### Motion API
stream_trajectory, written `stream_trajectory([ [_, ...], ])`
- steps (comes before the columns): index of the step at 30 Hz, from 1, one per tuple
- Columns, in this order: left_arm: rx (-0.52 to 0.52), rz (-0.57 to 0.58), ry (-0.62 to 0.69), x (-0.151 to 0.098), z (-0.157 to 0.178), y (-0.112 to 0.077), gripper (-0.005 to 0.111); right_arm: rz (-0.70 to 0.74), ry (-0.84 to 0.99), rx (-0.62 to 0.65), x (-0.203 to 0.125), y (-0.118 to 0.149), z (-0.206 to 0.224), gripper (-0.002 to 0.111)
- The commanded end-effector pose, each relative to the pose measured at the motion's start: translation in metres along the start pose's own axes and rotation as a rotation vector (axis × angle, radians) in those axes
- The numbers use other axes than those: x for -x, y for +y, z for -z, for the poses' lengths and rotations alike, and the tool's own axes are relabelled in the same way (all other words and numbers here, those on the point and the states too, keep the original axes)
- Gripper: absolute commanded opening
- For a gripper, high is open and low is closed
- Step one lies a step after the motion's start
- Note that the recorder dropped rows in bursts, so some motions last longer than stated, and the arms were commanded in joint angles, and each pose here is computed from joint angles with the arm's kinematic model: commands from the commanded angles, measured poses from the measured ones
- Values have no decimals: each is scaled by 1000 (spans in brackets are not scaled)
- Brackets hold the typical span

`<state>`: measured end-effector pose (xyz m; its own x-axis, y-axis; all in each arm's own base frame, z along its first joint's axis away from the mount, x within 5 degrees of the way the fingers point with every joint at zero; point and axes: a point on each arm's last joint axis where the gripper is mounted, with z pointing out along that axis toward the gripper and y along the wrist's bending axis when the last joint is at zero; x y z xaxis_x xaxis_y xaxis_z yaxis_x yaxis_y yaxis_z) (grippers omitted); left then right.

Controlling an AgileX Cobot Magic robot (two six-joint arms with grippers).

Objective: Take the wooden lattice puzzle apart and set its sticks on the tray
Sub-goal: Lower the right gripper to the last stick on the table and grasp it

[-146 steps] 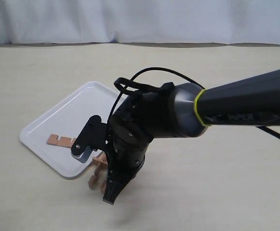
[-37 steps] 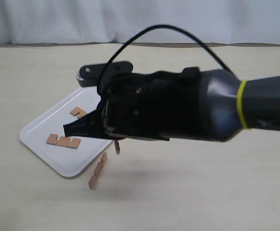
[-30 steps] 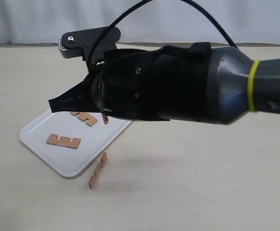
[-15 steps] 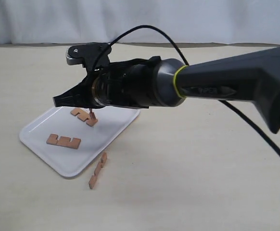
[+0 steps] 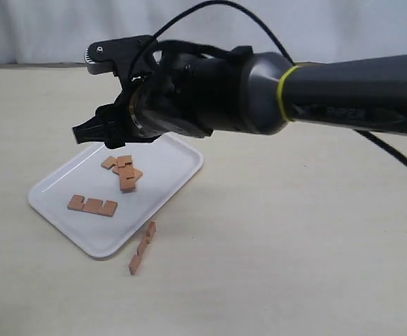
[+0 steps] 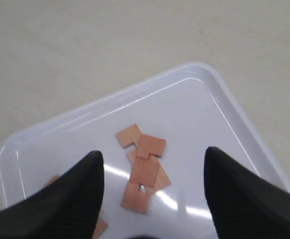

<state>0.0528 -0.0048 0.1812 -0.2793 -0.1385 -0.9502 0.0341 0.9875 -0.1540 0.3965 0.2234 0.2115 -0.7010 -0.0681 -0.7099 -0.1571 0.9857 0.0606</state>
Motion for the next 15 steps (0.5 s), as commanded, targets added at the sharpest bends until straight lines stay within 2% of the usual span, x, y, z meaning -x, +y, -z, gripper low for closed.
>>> stream_trajectory([
  [1,-2,2,-8,0,0,0,0,93,212,-119,-10,-3,35,57],
  [5,-2,2,-8,0,0,0,0,68,455,-140,-43,0,40,57],
  [10,-2,2,-8,0,0,0,0,14,456,-108,-72,30,42,57],
  [15,-2,2,-8,0,0,0,0,-89,441,-117,-77,40,43,57],
])
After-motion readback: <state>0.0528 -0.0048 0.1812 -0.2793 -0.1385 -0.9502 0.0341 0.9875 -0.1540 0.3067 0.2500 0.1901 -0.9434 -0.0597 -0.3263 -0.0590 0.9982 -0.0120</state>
